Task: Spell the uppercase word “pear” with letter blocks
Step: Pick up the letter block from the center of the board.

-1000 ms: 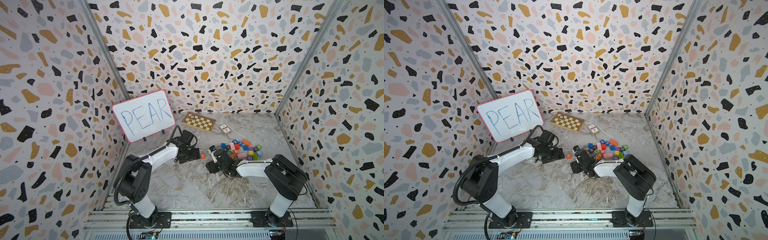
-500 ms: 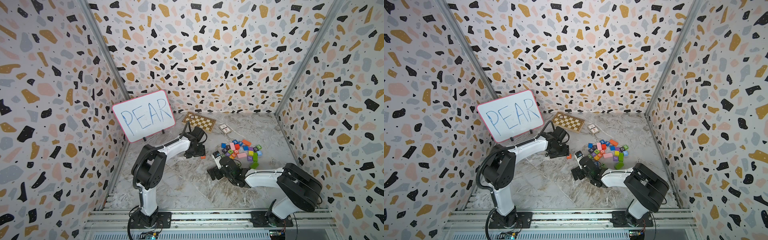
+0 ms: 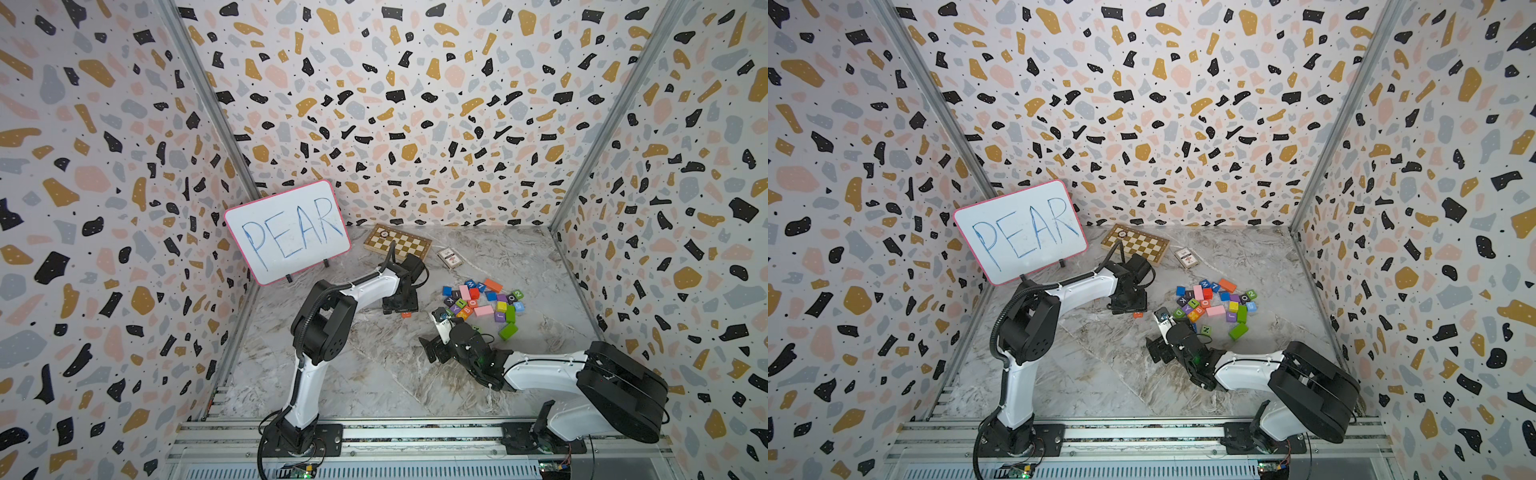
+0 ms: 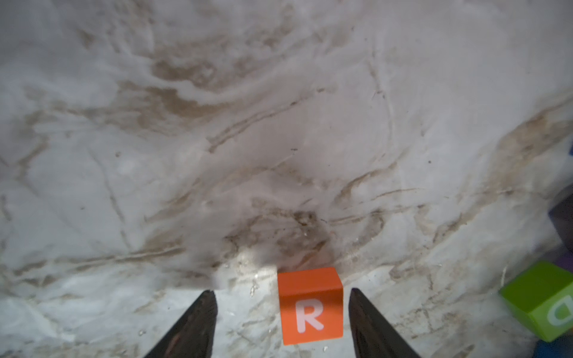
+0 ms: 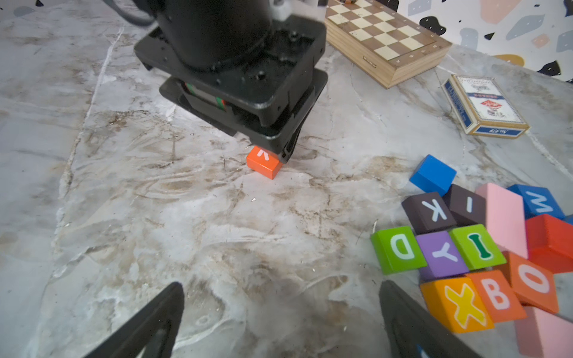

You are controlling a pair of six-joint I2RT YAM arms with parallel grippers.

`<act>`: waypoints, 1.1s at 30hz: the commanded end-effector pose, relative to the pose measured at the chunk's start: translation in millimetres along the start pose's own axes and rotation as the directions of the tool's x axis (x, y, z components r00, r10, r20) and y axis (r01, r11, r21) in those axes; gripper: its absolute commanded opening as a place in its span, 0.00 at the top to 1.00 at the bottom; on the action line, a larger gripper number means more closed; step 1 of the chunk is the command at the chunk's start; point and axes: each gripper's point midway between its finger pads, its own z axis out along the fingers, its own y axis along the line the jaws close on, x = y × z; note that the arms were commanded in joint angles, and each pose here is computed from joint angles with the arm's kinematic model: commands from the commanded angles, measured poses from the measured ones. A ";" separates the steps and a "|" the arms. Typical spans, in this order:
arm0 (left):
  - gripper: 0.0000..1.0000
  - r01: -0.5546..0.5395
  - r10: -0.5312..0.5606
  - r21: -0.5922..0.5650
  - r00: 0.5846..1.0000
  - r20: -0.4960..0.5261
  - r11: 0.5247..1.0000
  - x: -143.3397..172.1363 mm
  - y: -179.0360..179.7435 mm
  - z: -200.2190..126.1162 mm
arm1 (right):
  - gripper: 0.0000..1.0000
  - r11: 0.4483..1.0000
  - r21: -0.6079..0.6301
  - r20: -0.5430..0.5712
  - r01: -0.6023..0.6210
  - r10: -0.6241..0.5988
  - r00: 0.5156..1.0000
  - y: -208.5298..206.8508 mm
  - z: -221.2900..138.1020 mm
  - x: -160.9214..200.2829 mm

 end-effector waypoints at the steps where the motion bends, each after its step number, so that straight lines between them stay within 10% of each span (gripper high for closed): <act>1: 0.36 0.010 -0.011 -0.019 1.000 -0.019 1.000 1.9 -2.7 4.1 | 0.00 1.000 0.019 0.037 0.002 -0.003 0.999 -3.9 0.8 -13.6; 33: 0.67 0.008 -0.008 -0.037 1.000 -0.015 0.999 2.9 5.4 -13.3 | 0.00 1.000 -0.002 -0.005 -0.007 0.007 1.000 0.4 24.7 -16.1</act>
